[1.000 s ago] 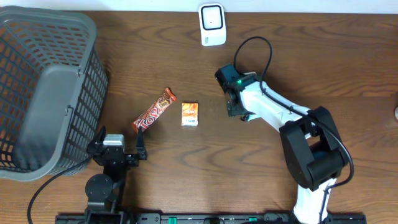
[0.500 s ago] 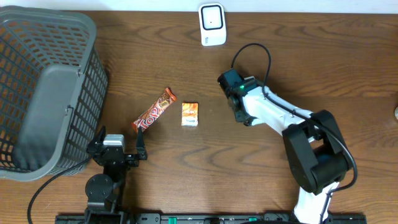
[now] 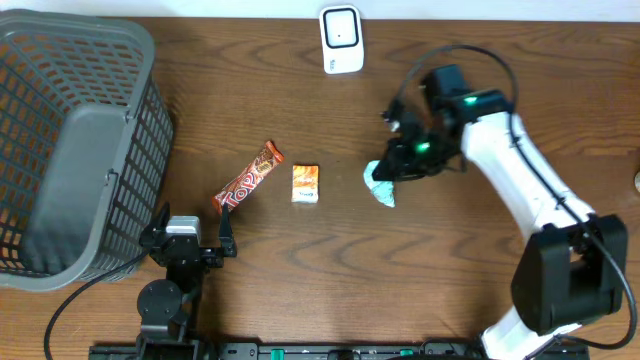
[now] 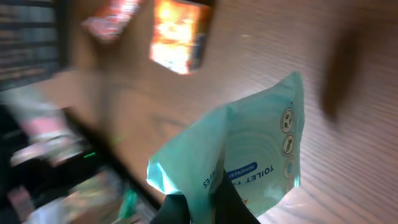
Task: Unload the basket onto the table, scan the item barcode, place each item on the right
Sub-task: 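Lift the wipes pack off the table with the right gripper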
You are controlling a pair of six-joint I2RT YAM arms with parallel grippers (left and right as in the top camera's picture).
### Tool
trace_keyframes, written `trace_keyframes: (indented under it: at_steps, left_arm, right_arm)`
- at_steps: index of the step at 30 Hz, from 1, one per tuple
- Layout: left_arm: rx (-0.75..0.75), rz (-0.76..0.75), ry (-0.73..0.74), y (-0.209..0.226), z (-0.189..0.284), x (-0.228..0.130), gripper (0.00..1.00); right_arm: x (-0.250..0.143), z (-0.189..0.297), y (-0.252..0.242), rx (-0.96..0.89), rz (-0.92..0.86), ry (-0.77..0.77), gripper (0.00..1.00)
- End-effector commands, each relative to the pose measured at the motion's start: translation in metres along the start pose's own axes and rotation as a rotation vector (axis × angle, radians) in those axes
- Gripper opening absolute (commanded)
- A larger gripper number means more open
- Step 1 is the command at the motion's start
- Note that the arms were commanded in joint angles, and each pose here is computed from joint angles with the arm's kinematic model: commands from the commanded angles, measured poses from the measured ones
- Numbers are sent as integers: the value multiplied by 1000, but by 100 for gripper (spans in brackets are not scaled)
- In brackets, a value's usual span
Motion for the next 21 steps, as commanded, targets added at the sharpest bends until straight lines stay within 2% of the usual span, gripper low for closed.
trace_keyframes:
  at_steps: [1, 8, 15, 21]
  left_arm:
    - [22, 8, 45, 4, -1, -14, 98]
    - [22, 8, 45, 4, -1, -14, 98]
    - [22, 8, 45, 4, -1, -14, 98]
    - [21, 8, 45, 4, -1, -14, 98]
  right_arm:
    - [3, 12, 6, 317, 89, -116, 1]
    - [7, 5, -16, 510, 143, -224, 1]
    - [20, -7, -21, 714, 443, -520, 1]
    - [26, -26, -31, 702, 550, -555, 1]
Point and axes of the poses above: each gripper's point midway between its finger pads, its own z axis back along the fingers, its own y axis along the line the jaws close on, x = y × z, the point moved 4 cm from there along z, back along the fingers, and after that the axes turned 10 degrees about z, right-handed, at the moved point
